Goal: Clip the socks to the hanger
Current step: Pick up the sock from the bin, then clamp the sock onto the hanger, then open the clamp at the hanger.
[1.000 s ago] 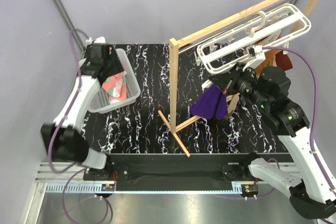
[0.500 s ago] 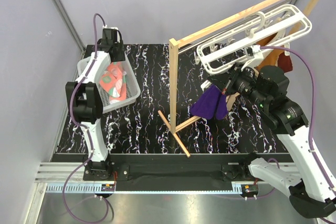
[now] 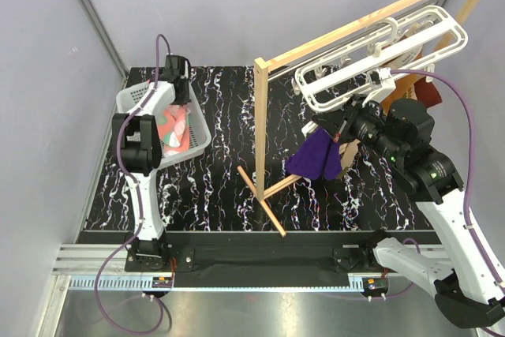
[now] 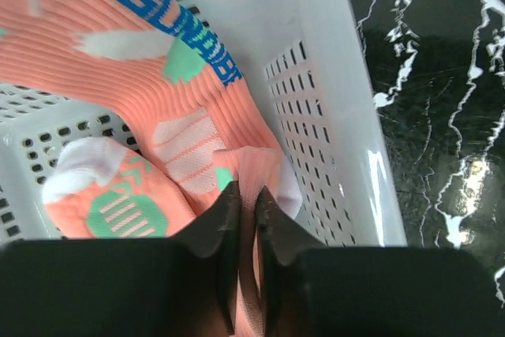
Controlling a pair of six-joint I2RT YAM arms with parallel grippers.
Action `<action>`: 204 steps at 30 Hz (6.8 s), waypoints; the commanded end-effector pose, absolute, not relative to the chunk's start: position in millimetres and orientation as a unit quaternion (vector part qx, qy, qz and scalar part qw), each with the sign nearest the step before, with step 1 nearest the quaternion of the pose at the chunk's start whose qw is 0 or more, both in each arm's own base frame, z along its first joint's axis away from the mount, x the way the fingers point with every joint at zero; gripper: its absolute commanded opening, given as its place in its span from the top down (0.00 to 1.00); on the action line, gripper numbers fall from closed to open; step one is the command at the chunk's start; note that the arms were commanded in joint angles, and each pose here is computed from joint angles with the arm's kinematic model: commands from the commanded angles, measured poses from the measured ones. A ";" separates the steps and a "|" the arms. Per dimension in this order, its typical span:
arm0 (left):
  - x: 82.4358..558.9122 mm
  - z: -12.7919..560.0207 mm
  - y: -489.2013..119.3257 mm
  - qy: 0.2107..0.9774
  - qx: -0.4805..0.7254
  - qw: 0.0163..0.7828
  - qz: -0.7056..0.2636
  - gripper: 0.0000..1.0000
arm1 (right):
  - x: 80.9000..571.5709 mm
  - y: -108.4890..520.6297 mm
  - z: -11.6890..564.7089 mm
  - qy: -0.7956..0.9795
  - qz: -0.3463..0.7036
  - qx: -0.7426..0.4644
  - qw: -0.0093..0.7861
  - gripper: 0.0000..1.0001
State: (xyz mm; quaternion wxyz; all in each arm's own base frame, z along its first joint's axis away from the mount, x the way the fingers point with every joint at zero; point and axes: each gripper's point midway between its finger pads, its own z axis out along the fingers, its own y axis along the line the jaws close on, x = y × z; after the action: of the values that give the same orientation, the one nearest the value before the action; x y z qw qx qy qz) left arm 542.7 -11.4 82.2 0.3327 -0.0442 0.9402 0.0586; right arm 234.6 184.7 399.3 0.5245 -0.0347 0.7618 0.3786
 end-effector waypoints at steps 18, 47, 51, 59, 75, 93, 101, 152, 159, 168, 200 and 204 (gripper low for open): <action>395.6 365.4 -115.7 0.759 0.027 0.579 -0.298 1.00 | 225.6 192.2 395.9 0.768 0.395 -0.051 0.502 1.00; 216.0 384.5 -325.2 0.480 0.341 0.407 -0.698 1.00 | 214.1 204.1 409.9 0.746 0.435 -0.083 0.497 1.00; 213.9 381.6 -334.2 0.465 0.339 0.387 -0.721 1.00 | 212.3 204.5 410.9 0.744 0.438 -0.086 0.498 1.00; 209.7 377.9 -342.8 0.468 0.332 0.378 -0.727 1.00 | 211.9 208.0 408.6 0.743 0.445 -0.091 0.492 1.00; 205.7 384.8 -350.0 0.470 0.333 0.372 -0.728 1.00 | 211.5 212.3 404.5 0.744 0.454 -0.092 0.481 1.00; 195.1 409.7 -355.3 0.452 0.341 0.373 -0.735 1.00 | 209.1 212.6 402.0 0.747 0.456 -0.092 0.476 1.00; 190.3 413.3 -355.6 0.452 0.343 0.372 -0.734 1.00 | 208.4 210.4 403.3 0.746 0.455 -0.089 0.479 0.91; 252.2 377.0 -281.5 0.665 0.225 0.512 -0.495 0.41 | 204.9 187.4 400.6 0.755 0.410 -0.067 0.507 0.34; 253.9 394.2 -294.2 0.608 0.258 0.545 -0.516 0.35 | 202.5 166.3 398.3 0.760 0.370 -0.047 0.532 0.34; 248.3 402.6 -342.0 0.555 0.331 0.540 -0.538 0.31 | 191.8 135.3 402.2 0.763 0.320 -0.021 0.562 0.33; 230.3 388.1 -428.5 0.514 0.406 0.517 -0.550 0.75 | 172.7 110.5 415.3 0.757 0.292 -0.011 0.584 0.30; 224.3 394.0 -426.9 0.511 0.411 0.509 -0.557 0.97 | 169.6 111.1 416.0 0.758 0.296 -0.013 0.581 0.30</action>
State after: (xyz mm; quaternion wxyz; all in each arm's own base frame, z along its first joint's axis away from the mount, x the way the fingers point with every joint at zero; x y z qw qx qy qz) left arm 233.1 -428.7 354.3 0.4809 0.3994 0.5595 -0.5443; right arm 173.0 115.3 407.4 0.5725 -0.0129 0.7630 0.2999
